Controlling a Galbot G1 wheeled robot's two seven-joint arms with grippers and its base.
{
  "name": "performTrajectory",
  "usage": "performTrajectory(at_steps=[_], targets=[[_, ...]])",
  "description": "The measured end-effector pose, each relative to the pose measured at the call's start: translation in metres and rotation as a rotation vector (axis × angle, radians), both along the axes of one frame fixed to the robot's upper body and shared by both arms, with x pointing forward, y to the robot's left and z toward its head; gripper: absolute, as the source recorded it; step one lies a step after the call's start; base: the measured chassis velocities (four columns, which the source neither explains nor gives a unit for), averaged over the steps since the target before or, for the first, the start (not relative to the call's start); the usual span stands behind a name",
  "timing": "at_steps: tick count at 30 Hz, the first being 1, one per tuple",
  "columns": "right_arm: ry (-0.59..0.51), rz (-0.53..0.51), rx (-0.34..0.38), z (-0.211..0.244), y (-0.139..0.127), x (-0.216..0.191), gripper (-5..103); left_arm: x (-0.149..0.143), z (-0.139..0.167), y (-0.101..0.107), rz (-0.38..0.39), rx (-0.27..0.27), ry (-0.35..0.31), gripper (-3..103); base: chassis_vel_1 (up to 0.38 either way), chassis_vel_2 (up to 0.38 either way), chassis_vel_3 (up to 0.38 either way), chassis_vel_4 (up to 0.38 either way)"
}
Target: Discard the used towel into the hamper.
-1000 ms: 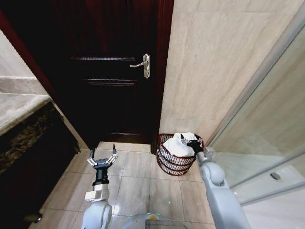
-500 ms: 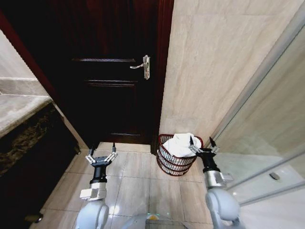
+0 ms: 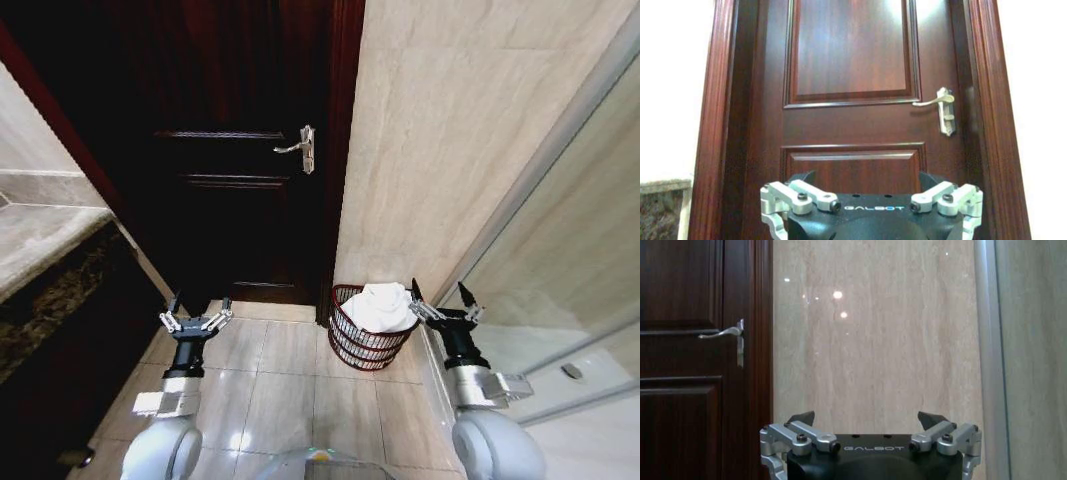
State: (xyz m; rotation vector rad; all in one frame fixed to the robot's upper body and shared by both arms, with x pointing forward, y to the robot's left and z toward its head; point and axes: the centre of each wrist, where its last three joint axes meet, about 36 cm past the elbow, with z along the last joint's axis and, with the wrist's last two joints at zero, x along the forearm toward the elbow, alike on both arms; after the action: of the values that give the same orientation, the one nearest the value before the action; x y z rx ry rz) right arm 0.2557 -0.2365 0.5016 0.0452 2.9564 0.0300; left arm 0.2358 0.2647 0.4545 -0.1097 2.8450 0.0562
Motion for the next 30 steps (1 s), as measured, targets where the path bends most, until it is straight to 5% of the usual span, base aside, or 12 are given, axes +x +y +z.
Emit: performTrajectory(at_steps=[30], targets=[[0.010, -0.005, -0.024, -0.0007, 0.0022, -0.0036, 100, -0.0016, 0.0052, 0.0015, 0.010, 0.016, 0.004, 100, 0.000, 0.000, 0.000, 0.000]])
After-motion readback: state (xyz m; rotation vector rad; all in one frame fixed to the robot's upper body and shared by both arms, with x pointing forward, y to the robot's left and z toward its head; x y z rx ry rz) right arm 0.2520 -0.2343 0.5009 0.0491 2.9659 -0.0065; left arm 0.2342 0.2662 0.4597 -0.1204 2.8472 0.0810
